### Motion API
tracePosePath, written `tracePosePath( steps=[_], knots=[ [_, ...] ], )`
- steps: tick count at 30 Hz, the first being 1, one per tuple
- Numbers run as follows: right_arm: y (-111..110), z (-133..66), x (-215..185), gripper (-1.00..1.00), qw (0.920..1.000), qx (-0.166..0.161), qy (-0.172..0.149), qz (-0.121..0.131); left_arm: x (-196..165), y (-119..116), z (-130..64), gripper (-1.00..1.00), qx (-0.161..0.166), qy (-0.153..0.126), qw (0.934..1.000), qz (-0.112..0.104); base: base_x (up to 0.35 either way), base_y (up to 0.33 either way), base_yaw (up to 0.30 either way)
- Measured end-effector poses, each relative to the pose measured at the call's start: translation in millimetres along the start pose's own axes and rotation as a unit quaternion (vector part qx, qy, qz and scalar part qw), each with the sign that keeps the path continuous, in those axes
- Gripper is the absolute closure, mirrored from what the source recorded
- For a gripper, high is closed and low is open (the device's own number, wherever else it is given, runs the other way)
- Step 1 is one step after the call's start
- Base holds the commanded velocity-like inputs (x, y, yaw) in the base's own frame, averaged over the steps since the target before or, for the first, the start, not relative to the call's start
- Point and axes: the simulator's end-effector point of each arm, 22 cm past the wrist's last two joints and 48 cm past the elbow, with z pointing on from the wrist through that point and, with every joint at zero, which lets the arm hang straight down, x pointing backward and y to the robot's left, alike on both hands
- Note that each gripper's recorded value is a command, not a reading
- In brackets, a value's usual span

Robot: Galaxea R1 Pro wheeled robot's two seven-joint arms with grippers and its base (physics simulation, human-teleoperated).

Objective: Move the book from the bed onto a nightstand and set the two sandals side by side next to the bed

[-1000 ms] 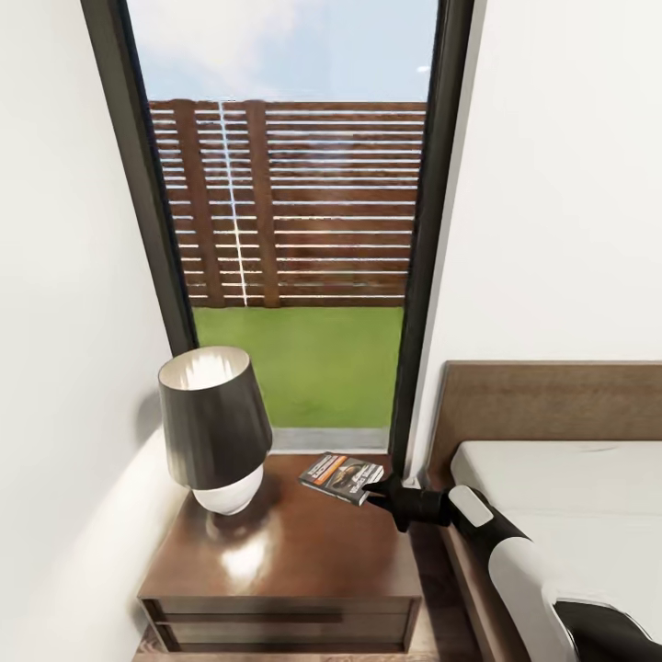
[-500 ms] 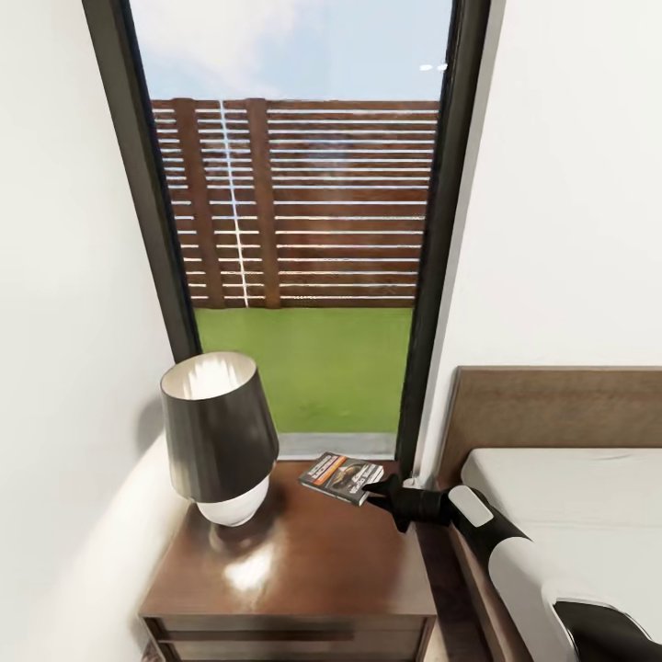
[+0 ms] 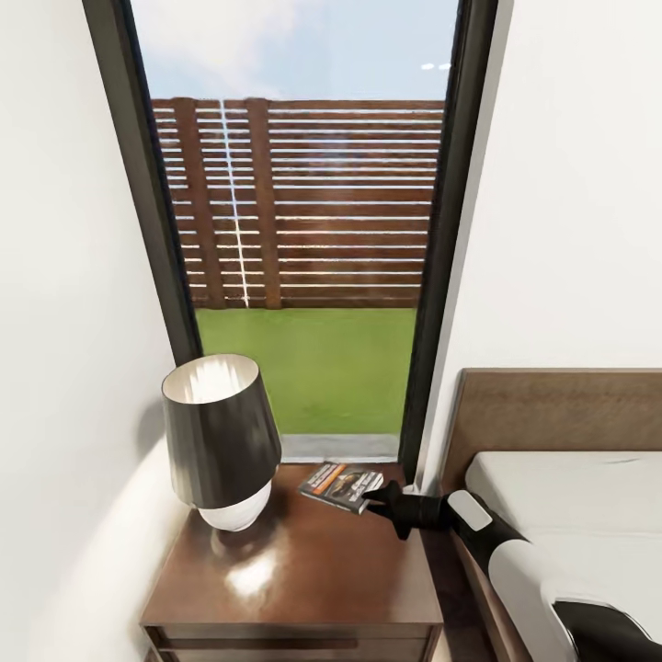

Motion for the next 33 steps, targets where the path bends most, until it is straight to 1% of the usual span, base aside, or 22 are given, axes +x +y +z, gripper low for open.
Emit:
tracePosePath(
  steps=[4,9,26,33],
  knots=[
    [-7.9,1.7,4.9,1.0,0.9999,0.005,0.005,0.01,0.0,-0.1,-0.2,-1.0,0.0,0.0,1.0,0.0,0.003,0.002,0.0],
    [-11.7,2.0,6.4,1.0,0.9999,0.008,0.007,0.013,0.0,-0.3,-0.2,-1.0,0.001,0.001,1.0,0.0,0.0,0.0,0.0],
    [-12.2,2.0,6.8,1.0,0.9998,0.007,0.007,0.016,0.3,-0.7,-0.3,-1.0,0.002,0.001,1.0,0.001,0.0,0.0,0.0],
    [-24.5,8.0,6.3,1.0,0.9998,0.008,0.007,0.015,5.8,10.4,5.5,-1.0,0.002,0.001,1.0,0.001,0.0,0.0,0.0]
  ],
)
